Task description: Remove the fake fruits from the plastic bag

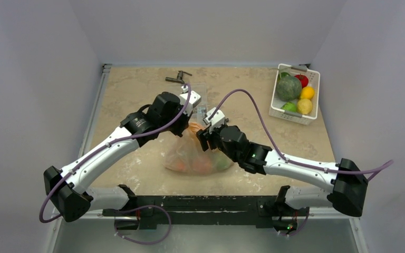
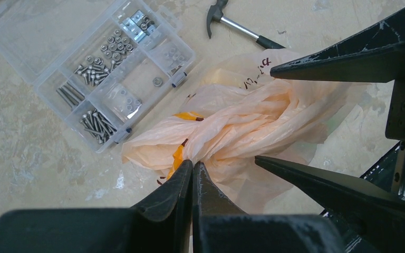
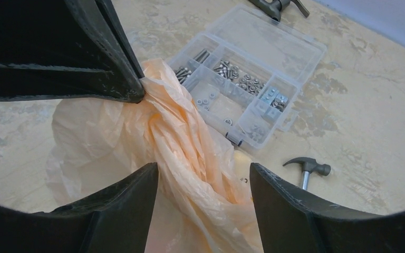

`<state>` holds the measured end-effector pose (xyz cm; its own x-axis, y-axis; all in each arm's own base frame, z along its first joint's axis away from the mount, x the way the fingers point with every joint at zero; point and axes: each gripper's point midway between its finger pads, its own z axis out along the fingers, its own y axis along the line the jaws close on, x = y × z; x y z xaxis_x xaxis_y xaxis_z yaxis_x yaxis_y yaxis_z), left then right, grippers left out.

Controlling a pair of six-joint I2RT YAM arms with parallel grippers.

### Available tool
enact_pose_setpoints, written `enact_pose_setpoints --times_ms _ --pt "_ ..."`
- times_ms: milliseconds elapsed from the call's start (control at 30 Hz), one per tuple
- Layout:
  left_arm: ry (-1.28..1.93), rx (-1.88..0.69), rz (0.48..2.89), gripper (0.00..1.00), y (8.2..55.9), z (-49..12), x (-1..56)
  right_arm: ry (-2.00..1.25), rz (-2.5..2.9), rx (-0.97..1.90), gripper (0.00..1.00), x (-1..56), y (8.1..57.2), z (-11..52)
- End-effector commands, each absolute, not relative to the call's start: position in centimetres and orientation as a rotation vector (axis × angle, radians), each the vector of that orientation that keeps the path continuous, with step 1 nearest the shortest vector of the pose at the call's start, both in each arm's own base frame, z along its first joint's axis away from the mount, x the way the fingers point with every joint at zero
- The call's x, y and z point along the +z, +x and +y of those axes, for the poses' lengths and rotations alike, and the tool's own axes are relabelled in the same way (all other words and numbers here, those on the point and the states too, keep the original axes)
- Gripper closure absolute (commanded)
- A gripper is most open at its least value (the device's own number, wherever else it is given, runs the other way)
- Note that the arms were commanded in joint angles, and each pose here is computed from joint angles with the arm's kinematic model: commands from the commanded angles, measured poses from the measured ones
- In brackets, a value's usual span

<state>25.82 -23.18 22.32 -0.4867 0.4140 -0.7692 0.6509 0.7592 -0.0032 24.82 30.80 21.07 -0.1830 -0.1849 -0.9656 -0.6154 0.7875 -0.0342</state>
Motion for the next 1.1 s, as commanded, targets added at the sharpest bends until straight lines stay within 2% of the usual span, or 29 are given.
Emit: enact_pose_setpoints --times_ms 0,100,167,233,333,567,633,933,1067 --pt "0.753 -0.393 2.101 1.0 26.4 -23.3 23.9 -0.5 1.693 0.46 0.39 23.8 25.7 30.8" --pt "0.743 -0.383 2.107 1.0 26.4 -23.0 23.8 -0.443 1.677 0.483 0.55 24.5 25.6 30.3" --pt "0.734 -0.373 2.1 1.0 26.5 -22.9 23.9 -0.382 1.687 0.502 0.74 24.6 25.5 29.7" --pt "0.723 -0.357 2.097 1.0 26.6 -22.6 24.2 -0.303 1.677 0.565 0.87 24.7 25.1 29.2" --pt "0.696 -0.328 2.091 1.0 26.7 -22.0 24.4 -0.152 1.674 0.65 1.0 24.5 24.5 27.8" --pt "0.636 -0.33 2.036 1.0 26.4 -21.0 25.8 0.368 1.653 0.839 1.0 22.4 23.3 22.2" --pt "0.631 -0.354 2.006 1.0 26.2 -21.1 26.3 0.344 1.632 0.891 1.0 23.0 22.8 22.4" --pt "0.67 -0.492 1.891 1.0 24.6 -22.1 28.1 0.152 1.707 0.77 1.0 22.0 22.6 23.0" --pt "0.717 -0.552 1.862 0.97 23.9 -23.0 28.5 0.218 1.705 0.792 1.0 22.1 22.5 22.4"
